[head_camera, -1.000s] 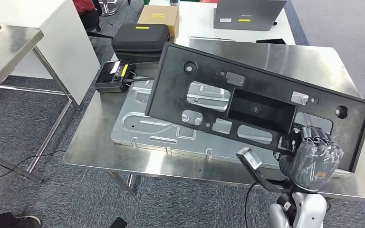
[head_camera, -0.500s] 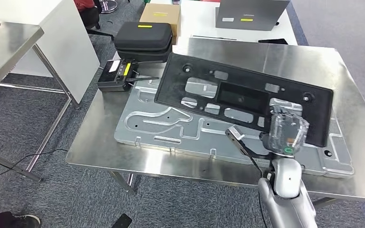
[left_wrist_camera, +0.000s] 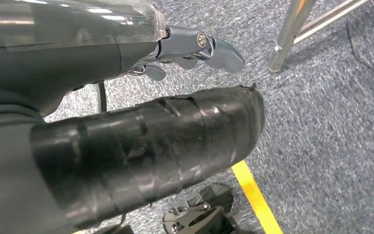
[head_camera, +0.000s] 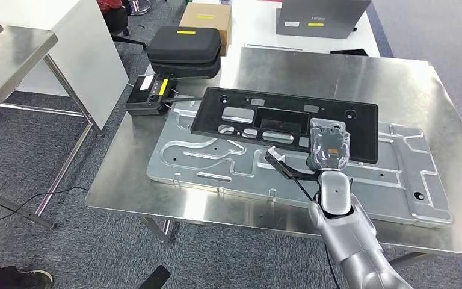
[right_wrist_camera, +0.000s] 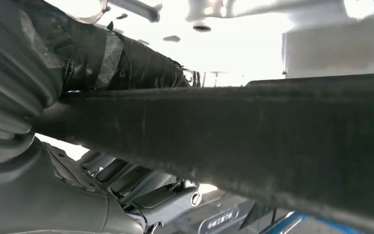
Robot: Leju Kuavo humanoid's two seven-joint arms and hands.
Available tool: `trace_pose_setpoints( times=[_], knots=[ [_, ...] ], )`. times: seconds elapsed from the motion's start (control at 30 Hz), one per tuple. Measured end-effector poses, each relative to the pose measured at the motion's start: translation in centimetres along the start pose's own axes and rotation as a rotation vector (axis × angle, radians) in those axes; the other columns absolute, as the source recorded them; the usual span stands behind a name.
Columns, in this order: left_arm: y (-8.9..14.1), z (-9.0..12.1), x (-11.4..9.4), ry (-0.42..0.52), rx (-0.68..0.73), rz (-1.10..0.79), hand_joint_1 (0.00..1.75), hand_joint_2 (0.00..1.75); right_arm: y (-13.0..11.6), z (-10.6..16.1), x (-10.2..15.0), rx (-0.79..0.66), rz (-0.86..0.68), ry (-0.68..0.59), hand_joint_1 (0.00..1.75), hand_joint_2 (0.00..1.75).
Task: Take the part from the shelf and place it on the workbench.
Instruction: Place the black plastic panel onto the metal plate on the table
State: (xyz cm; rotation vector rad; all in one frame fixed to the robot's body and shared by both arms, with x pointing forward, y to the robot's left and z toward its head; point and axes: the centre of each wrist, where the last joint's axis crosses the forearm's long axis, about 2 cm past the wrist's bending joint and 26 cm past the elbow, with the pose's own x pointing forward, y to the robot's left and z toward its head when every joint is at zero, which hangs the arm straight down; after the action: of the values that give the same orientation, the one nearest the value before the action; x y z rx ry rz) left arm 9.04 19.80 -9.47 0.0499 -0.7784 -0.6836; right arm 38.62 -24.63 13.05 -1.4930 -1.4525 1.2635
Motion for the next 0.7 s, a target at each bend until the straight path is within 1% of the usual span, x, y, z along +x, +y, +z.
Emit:
trace_pose_setpoints(
  times=[0.17, 0.2, 0.23, 0.3, 0.33, 0.37, 0.5, 0.7],
  knots=[
    [0.0, -0.1, 0.1, 0.002, -0.008, -0.01, 0.0, 0.0, 0.7, -0.2, 1.3, 0.068, -0.008, -0.023, 1.71, 1.75],
    [0.0, -0.1, 0.1, 0.002, -0.009, -0.012, 0.0, 0.0, 0.8, -0.2, 1.6, 0.075, -0.012, -0.027, 1.63, 1.75],
    [0.0, -0.1, 0.1, 0.003, -0.01, -0.014, 0.0, 0.0, 0.9, -0.2, 1.8, 0.084, -0.014, -0.032, 1.27, 1.75],
    [0.0, -0.1, 0.1, 0.004, -0.014, -0.016, 0.0, 0.0, 1.1, -0.1, 2.3, 0.104, -0.016, -0.042, 0.42, 1.75],
    [0.0, -0.1, 0.1, 0.004, -0.015, -0.017, 0.0, 0.0, 1.2, 0.0, 2.6, 0.114, -0.019, -0.047, 0.07, 1.75],
    [0.0, -0.1, 0.1, 0.004, -0.016, -0.017, 0.0, 0.0, 1.3, 0.0, 2.8, 0.122, -0.024, -0.05, 0.0, 1.75],
    [0.1, -0.1, 0.2, 0.004, -0.013, -0.015, 0.0, 0.0, 1.3, -0.1, 3.6, 0.128, -0.043, -0.059, 0.0, 1.75],
    [0.0, -0.1, 0.2, 0.005, -0.007, -0.012, 0.0, 0.0, 1.2, 0.0, 3.9, 0.115, -0.054, -0.068, 0.0, 1.75]
  ],
)
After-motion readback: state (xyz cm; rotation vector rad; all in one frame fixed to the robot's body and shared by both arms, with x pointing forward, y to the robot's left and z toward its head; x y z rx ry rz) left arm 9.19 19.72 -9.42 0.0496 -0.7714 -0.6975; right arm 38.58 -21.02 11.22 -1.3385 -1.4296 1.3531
